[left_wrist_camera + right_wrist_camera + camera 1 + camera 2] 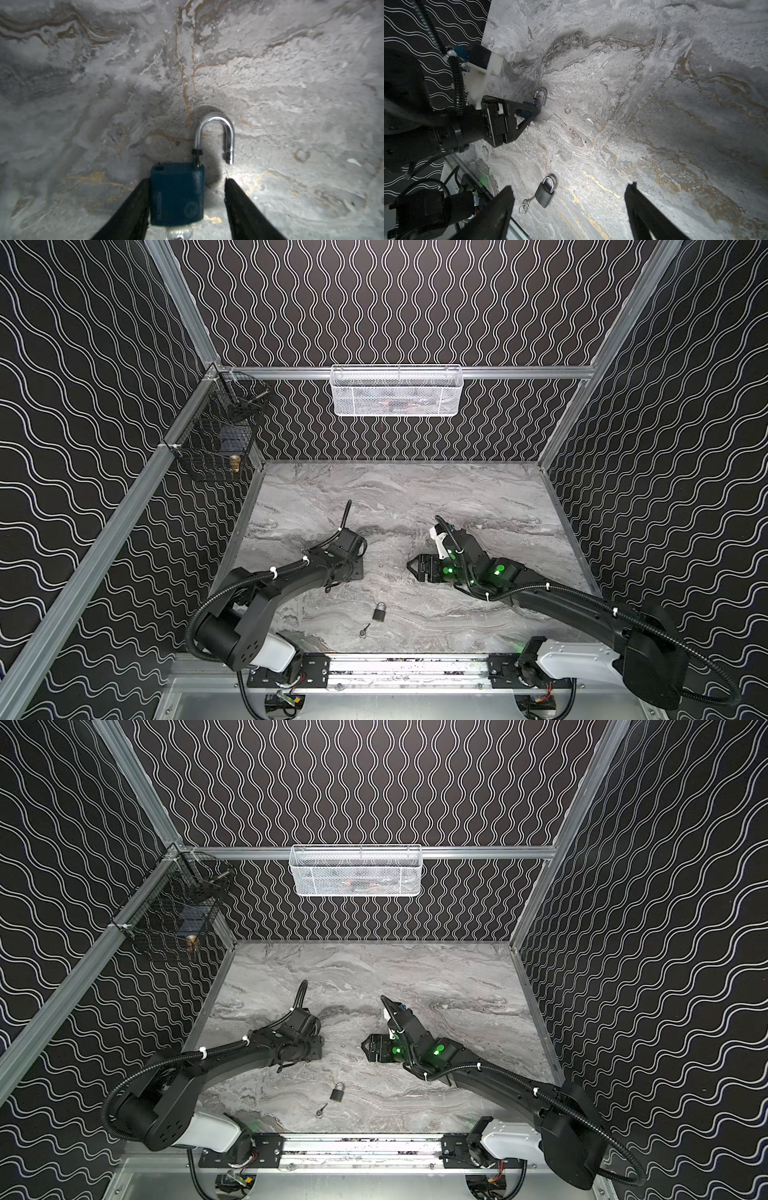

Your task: Unlock with the key

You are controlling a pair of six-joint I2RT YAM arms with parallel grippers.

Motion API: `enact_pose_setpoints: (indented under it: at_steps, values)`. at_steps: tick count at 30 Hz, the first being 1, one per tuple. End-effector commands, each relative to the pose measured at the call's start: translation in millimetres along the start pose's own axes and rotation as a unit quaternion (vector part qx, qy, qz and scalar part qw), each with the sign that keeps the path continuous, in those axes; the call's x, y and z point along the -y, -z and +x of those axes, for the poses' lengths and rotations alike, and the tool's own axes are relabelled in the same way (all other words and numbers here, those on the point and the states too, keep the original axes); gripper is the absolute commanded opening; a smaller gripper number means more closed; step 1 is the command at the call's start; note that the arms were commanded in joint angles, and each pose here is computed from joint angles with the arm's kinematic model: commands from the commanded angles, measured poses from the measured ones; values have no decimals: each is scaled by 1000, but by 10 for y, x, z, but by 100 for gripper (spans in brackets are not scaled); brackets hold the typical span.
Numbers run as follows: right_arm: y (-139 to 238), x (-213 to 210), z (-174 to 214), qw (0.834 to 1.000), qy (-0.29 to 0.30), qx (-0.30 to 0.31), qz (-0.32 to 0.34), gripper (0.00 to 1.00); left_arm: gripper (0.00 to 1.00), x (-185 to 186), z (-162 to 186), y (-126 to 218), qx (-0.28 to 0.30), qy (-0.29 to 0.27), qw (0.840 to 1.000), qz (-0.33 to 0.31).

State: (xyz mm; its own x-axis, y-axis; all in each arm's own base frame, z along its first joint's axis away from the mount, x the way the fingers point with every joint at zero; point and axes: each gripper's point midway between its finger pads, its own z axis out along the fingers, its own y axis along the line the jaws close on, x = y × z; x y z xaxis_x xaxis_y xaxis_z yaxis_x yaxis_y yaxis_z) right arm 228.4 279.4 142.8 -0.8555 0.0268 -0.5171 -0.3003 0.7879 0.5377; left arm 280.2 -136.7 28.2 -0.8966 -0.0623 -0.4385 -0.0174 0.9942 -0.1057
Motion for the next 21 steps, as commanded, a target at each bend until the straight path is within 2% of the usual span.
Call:
enact_pose_setpoints:
  at_steps: [1,2,4,7,15,17,21]
  values:
    - [14,-23,-32,1000,15,1,7,85,72,16,-17,70,5,13,1000,10]
    - [13,-21,-30,1000,18,0,10,85,77,25,-33,96,8,13,1000,12]
    - [15,-43,-29,1000,22,-2,9,85,79,28,-47,128,10,14,1000,14]
    - [17,-85,-22,1000,27,-4,6,85,80,40,-64,210,15,20,999,23]
    - [-57,-256,187,999,41,-35,4,85,82,-1,-206,699,77,36,995,49]
    - [-83,-298,256,998,43,-42,11,85,90,-32,-215,830,87,39,994,52]
    - [-162,-427,470,996,59,-62,23,85,96,-98,-221,1067,109,46,991,59]
